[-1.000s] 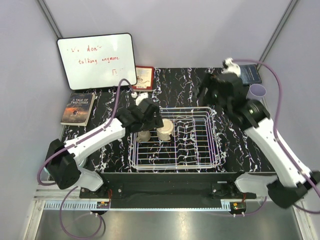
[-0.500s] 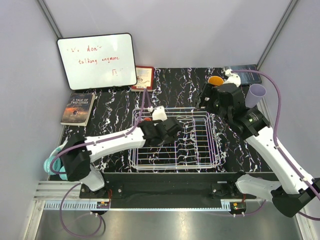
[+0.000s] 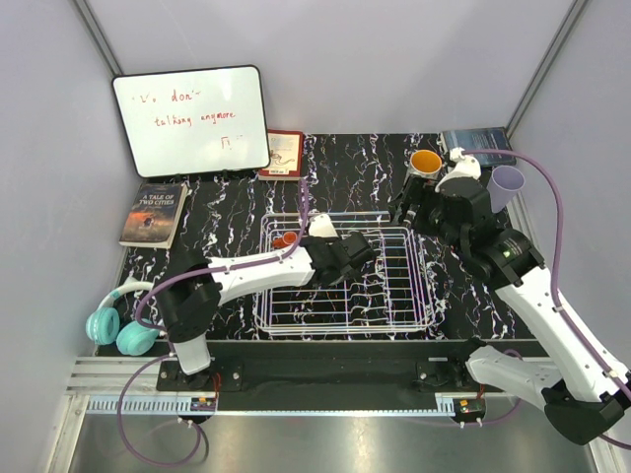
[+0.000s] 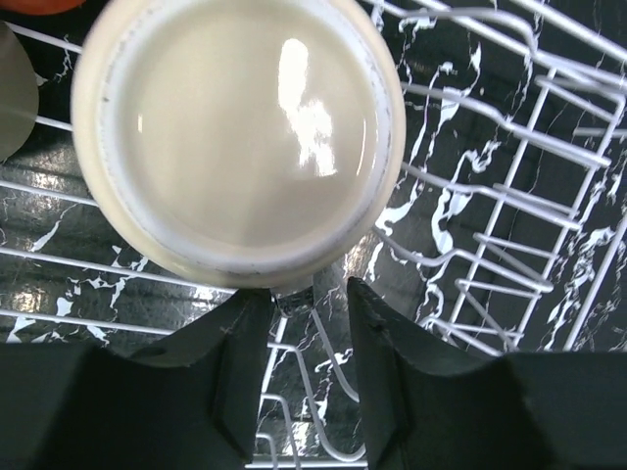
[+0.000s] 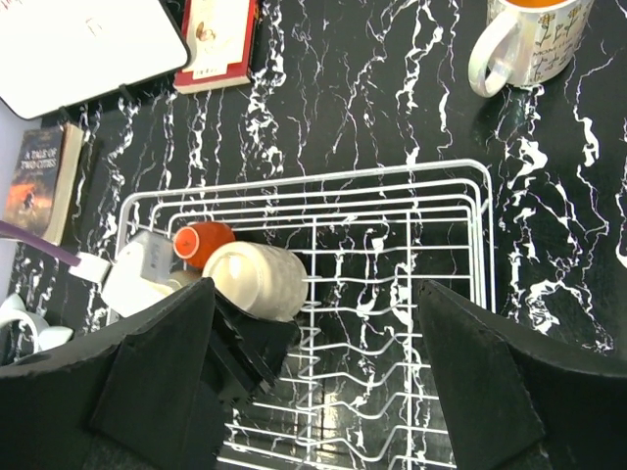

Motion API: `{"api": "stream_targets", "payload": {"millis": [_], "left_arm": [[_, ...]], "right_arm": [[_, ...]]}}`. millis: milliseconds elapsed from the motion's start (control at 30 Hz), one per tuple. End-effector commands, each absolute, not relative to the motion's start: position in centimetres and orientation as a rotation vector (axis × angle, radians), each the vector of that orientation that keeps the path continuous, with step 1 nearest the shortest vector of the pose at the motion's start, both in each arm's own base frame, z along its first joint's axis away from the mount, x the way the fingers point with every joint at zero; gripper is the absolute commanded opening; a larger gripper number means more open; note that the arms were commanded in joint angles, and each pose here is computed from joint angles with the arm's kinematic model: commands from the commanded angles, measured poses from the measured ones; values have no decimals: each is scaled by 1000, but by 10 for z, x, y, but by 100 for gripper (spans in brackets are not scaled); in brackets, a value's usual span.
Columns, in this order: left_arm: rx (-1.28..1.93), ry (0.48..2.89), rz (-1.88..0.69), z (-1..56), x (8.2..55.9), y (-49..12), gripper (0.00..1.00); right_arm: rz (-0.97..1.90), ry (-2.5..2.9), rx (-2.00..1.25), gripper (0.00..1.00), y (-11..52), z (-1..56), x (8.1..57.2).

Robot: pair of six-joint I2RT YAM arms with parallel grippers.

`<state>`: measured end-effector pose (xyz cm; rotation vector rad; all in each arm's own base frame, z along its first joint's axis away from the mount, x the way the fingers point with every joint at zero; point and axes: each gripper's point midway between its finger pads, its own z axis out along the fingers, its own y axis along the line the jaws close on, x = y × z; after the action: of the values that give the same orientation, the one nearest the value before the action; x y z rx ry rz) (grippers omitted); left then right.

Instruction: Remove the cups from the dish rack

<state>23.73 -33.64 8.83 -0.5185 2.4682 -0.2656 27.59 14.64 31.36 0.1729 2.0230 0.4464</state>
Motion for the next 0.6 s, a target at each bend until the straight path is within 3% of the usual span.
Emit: {"api": "stream_targets", "payload": {"millis": [0, 267, 567], "left_arm": [[-624, 2362, -284, 100, 255, -339, 37], [-639, 2341, -210, 90, 253, -320, 27], [-617, 2298, -91, 70, 257, -301, 32]], "right_arm": [[455, 2005, 125, 92, 148, 313, 274], [449, 2030, 96, 92, 152, 299, 274], [461, 2050, 84, 92, 154, 290, 271]]}}
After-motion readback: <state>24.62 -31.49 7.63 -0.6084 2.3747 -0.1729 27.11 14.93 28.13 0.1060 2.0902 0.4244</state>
